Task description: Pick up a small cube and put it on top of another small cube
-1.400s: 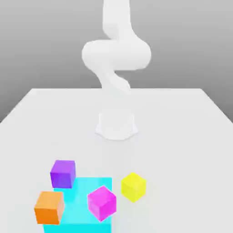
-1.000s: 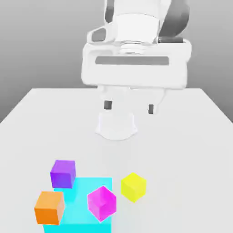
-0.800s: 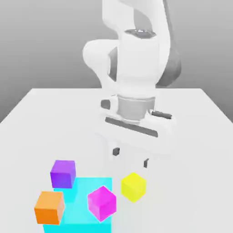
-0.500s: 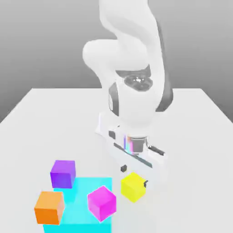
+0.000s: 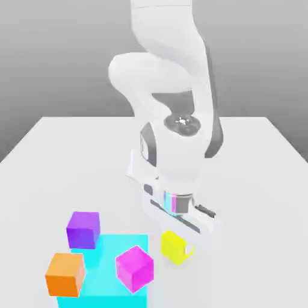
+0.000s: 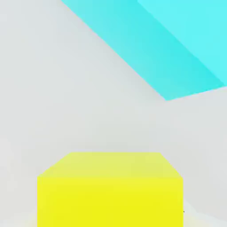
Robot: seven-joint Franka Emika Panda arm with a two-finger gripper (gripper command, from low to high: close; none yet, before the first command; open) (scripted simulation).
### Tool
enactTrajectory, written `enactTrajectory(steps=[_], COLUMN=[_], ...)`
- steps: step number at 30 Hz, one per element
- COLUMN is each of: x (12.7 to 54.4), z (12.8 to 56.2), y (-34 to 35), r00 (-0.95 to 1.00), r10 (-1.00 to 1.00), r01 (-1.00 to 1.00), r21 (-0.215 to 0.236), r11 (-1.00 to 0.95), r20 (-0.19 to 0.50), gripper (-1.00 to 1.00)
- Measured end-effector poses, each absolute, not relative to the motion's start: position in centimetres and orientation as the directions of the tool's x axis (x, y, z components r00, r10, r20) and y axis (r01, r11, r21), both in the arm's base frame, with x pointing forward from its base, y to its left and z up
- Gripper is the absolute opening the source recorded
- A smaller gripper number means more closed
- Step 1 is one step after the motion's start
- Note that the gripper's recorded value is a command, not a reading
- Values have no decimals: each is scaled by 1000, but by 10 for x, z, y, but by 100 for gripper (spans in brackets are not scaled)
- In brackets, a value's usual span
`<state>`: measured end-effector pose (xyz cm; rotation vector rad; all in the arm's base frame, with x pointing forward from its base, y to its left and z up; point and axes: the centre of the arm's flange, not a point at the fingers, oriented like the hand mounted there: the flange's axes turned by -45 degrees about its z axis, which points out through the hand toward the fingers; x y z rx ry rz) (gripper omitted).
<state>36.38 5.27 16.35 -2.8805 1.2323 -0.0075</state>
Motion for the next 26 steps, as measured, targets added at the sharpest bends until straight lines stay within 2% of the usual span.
enactTrajectory(steps=[6,13,18,20,22,23,26], x=[367,442,486,490,493,493,493], z=[200,262,318,308,283,272,272], y=[51,27,-36,-56,-38,-35,-35], r00=[679,445,167,107,137,142,142], r10=[-734,-896,-986,-994,-991,-990,-990], r01=[-734,-896,-986,-994,-991,-990,-990], r21=[-2,-2,-2,-2,-2,-2,-2], r11=[-679,-445,-167,-107,-137,-142,-142], r20=[2,2,0,2,3,1,1], gripper=[-100,-100,-100,-100,-100,100,100])
